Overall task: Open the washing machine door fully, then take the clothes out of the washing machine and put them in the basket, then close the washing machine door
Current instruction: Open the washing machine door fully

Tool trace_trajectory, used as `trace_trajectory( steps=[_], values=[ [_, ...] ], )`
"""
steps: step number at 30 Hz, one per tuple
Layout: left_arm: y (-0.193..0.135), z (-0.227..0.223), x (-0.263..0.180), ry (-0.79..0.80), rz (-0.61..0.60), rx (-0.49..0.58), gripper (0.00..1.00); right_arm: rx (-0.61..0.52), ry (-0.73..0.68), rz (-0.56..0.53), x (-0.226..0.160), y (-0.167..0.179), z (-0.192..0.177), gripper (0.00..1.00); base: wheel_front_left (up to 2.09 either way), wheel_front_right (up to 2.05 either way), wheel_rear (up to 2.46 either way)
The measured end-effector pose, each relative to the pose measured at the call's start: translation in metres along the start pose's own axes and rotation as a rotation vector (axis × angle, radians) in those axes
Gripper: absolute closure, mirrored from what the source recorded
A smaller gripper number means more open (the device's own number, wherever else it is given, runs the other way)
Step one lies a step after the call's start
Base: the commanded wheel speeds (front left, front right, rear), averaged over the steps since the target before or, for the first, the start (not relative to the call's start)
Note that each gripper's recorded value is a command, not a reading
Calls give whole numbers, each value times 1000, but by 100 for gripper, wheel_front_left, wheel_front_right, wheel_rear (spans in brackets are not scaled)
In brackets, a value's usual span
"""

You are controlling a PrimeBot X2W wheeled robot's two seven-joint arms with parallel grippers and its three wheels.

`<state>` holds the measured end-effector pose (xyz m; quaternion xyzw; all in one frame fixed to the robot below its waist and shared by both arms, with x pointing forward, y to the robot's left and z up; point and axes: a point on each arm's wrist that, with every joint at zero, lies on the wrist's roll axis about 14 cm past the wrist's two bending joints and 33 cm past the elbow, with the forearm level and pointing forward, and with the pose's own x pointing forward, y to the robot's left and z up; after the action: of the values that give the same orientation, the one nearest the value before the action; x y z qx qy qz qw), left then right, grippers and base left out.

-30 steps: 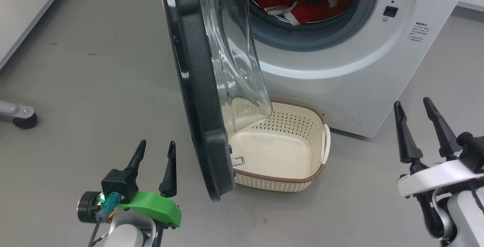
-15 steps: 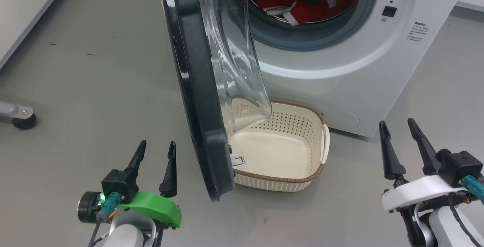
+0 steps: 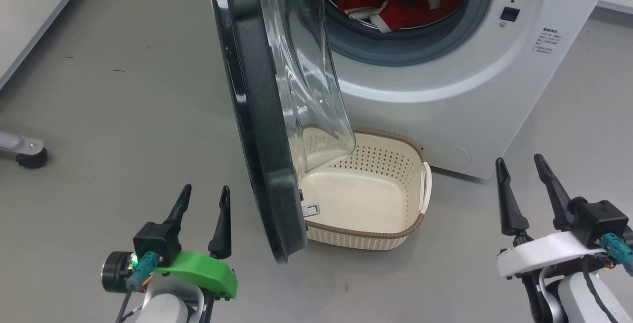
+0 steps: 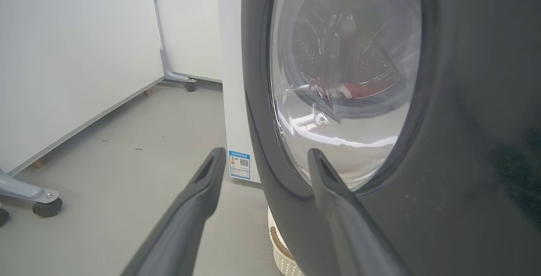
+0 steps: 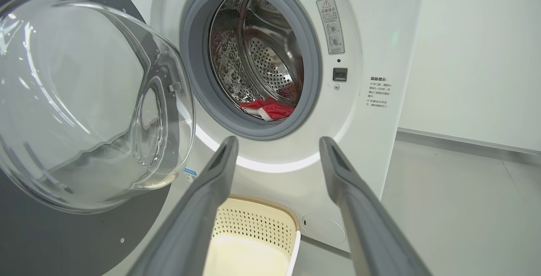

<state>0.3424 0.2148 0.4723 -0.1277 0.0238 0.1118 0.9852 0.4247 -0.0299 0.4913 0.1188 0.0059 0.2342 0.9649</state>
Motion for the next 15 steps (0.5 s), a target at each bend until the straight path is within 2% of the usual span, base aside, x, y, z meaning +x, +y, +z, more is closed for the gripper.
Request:
trace_trajectory(
  steps=[15],
  values=[
    [1, -1, 0, 5, 5, -1, 0, -13, 7, -5, -2, 1, -5, 0, 0, 0, 0]
  ],
)
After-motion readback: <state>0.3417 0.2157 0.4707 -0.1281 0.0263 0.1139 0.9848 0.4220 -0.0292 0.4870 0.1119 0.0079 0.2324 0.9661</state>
